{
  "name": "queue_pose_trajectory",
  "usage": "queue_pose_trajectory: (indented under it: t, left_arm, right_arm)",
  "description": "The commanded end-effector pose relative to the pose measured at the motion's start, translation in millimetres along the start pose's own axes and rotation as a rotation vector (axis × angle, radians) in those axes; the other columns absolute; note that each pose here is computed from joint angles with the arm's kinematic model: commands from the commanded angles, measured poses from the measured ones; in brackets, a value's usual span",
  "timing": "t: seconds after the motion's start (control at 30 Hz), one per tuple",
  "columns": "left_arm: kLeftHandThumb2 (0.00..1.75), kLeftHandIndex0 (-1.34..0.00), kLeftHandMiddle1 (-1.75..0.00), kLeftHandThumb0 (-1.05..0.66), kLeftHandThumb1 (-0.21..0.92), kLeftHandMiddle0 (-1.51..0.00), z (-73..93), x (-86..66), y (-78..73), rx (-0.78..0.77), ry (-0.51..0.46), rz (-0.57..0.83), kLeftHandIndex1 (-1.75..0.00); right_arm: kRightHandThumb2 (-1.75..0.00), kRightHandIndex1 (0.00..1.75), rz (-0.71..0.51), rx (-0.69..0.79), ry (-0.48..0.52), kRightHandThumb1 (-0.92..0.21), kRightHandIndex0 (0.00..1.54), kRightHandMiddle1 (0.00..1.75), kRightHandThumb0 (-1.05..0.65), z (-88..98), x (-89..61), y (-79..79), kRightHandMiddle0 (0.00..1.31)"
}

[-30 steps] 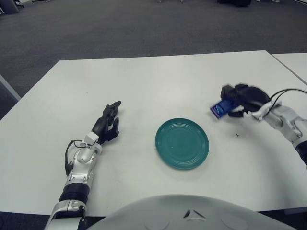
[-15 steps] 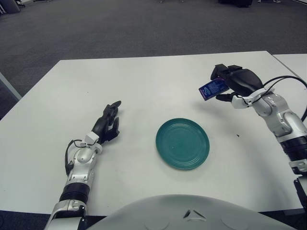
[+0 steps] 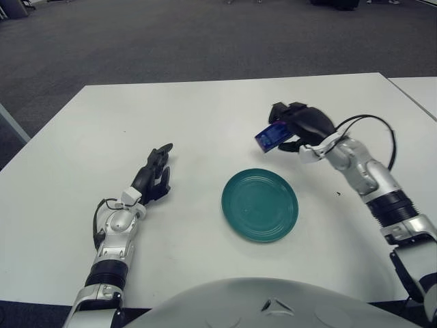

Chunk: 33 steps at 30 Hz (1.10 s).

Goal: Put the gum into the plate.

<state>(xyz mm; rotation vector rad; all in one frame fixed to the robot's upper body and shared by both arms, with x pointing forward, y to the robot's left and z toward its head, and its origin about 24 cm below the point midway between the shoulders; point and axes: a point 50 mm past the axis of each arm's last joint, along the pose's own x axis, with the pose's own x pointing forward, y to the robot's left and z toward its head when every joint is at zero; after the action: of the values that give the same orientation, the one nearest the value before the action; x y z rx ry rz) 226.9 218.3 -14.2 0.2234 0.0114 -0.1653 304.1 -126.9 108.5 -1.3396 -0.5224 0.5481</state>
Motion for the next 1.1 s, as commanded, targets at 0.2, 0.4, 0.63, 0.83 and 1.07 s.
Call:
queue_pose_trajectory:
  t: [0.2,0.4,0.63,0.83,1.07]
  left_arm:
    - [0.89,0.0,0.0,-0.97,0.92,-0.17,-0.5,-0.1,-3.1,0.006,0.013,-0.004,-0.51]
    - [0.89,0.0,0.0,-0.97,0.92,-0.17,-0.2,-1.0,-5.0,0.006,0.012,-0.004,-0.51]
    - [0.89,0.0,0.0,-0.97,0.92,-0.17,0.1,-1.4,-6.1,0.006,0.012,-0.004,-0.51]
    - [0.89,0.0,0.0,-0.97,0.92,-0.17,0.3,-1.5,-6.8,0.007,0.013,-0.004,-0.51]
    - [0.89,0.0,0.0,-0.97,0.92,-0.17,0.6,-1.6,-7.6,0.007,0.012,-0.004,-0.51]
  right_arm:
    - [-0.81,0.77,0.017,0.065,-0.154,-0.62,0.36,1.6,-0.4,32.8,17.0,10.6,0.49]
    - [-0.82,0.83,-0.002,0.081,-0.207,-0.61,0.38,1.6,-0.4,46.8,3.2,11.8,0.49]
    - [-0.83,0.84,0.006,0.127,-0.266,-0.61,0.38,1.61,-0.4,64.0,-6.8,8.5,0.48]
    - [-0.84,0.83,0.033,0.162,-0.294,-0.62,0.36,1.63,-0.4,70.8,-11.4,3.6,0.46]
    - [-0.84,0.8,0.086,0.181,-0.284,-0.62,0.35,1.65,-0.4,79.4,-26.3,3.2,0.45]
